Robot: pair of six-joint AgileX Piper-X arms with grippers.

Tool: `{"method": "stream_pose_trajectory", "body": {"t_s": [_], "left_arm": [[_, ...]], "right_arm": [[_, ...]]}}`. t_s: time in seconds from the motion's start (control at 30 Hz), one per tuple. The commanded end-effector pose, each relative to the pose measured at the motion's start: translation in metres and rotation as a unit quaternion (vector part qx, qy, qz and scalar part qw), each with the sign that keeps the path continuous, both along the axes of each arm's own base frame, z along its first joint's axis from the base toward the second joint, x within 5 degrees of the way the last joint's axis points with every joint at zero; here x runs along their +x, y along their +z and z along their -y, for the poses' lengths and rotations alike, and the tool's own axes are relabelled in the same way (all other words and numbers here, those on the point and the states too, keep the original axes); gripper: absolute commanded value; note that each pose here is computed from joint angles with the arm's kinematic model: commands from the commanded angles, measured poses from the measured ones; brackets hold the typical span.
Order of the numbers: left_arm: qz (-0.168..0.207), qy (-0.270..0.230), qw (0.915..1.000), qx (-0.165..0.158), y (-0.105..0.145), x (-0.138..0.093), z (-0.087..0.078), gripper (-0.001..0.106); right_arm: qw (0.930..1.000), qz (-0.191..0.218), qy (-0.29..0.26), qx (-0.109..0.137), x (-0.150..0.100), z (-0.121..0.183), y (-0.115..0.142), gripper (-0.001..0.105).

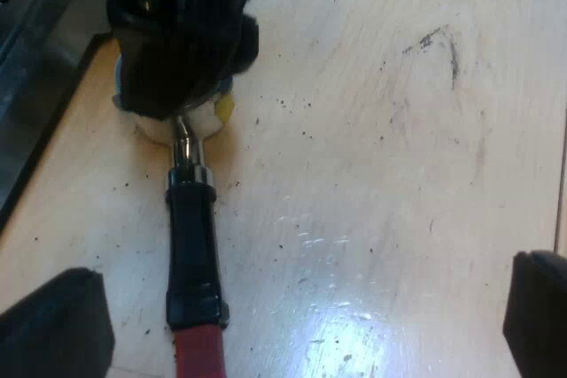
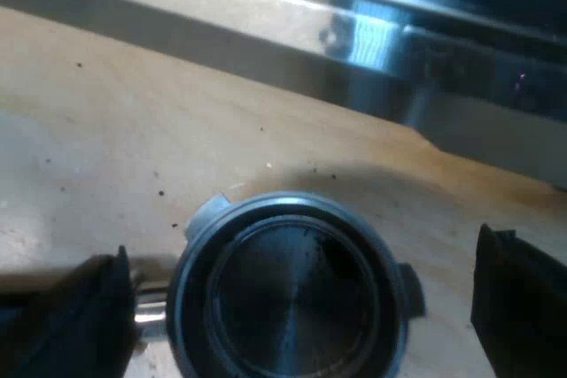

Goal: Put the handle in the coffee machine

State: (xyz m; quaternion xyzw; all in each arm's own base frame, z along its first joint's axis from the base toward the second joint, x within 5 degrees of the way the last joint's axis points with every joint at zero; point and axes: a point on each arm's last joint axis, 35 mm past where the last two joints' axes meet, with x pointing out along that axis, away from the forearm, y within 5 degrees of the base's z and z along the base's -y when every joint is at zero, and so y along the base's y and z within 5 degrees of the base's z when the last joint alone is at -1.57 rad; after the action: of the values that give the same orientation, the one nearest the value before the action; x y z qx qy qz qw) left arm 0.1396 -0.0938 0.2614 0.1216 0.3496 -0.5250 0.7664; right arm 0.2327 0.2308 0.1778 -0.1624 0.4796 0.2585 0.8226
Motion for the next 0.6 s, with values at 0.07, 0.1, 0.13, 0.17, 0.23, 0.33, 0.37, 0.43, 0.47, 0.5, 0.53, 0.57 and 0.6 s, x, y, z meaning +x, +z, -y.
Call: {"method": "stream_pose_trajectory", "body": {"t_s": [0.07, 0.1, 0.13, 0.17, 0.23, 0.33, 0.37, 0.43, 0.47, 0.5, 0.53, 0.57, 0.6], "left_arm": [[0.005, 0.004, 1.0000, -0.005, 0.003, 0.000, 0.001, 0.092], [0.005, 0.004, 1.0000, -0.005, 0.003, 0.000, 0.001, 0.092], [0.005, 0.004, 1.0000, -0.005, 0.003, 0.000, 0.001, 0.092], [0.005, 0.004, 1.0000, -0.005, 0.003, 0.000, 0.001, 0.092], [0.005, 0.004, 1.0000, -0.005, 0.003, 0.000, 0.001, 0.091], [0.005, 0.004, 1.0000, -0.005, 0.003, 0.000, 0.001, 0.091], [0.005, 0.004, 1.0000, -0.005, 0.003, 0.000, 0.001, 0.091], [0.005, 0.004, 1.0000, -0.005, 0.003, 0.000, 0.001, 0.091], [0.005, 0.004, 1.0000, -0.005, 0.003, 0.000, 0.001, 0.091], [0.005, 0.004, 1.0000, -0.005, 0.003, 0.000, 0.001, 0.091], [0.005, 0.004, 1.0000, -0.005, 0.003, 0.000, 0.001, 0.091], [0.005, 0.004, 1.0000, -0.005, 0.003, 0.000, 0.001, 0.091], [0.005, 0.004, 1.0000, -0.005, 0.003, 0.000, 0.001, 0.091]], "right_arm": [[1.0000, 0.003, 0.000, 0.004, 0.005, -0.003, -0.007, 0.079], [1.0000, 0.001, 0.000, 0.002, 0.005, -0.003, -0.009, 0.079], [1.0000, -0.005, 0.001, 0.000, 0.005, -0.004, -0.013, 0.079], [1.0000, -0.006, 0.001, -0.001, 0.005, -0.004, -0.014, 0.079], [0.9999, -0.013, 0.003, -0.004, 0.005, -0.004, -0.018, 0.079], [0.9996, -0.026, 0.008, -0.002, 0.005, -0.005, -0.023, 0.079], [0.9996, -0.027, 0.008, -0.003, 0.005, -0.005, -0.024, 0.079], [0.9996, -0.027, 0.008, -0.003, 0.005, -0.005, -0.024, 0.079], [0.9996, -0.027, 0.008, -0.003, 0.005, -0.005, -0.024, 0.079], [0.9996, -0.026, 0.010, -0.004, 0.005, -0.005, -0.024, 0.079], [0.9996, -0.026, 0.010, -0.004, 0.005, -0.005, -0.024, 0.079], [0.9996, -0.026, 0.010, -0.004, 0.005, -0.005, -0.024, 0.079], [0.9996, -0.027, 0.011, -0.003, 0.005, -0.005, -0.024, 0.079]]}}
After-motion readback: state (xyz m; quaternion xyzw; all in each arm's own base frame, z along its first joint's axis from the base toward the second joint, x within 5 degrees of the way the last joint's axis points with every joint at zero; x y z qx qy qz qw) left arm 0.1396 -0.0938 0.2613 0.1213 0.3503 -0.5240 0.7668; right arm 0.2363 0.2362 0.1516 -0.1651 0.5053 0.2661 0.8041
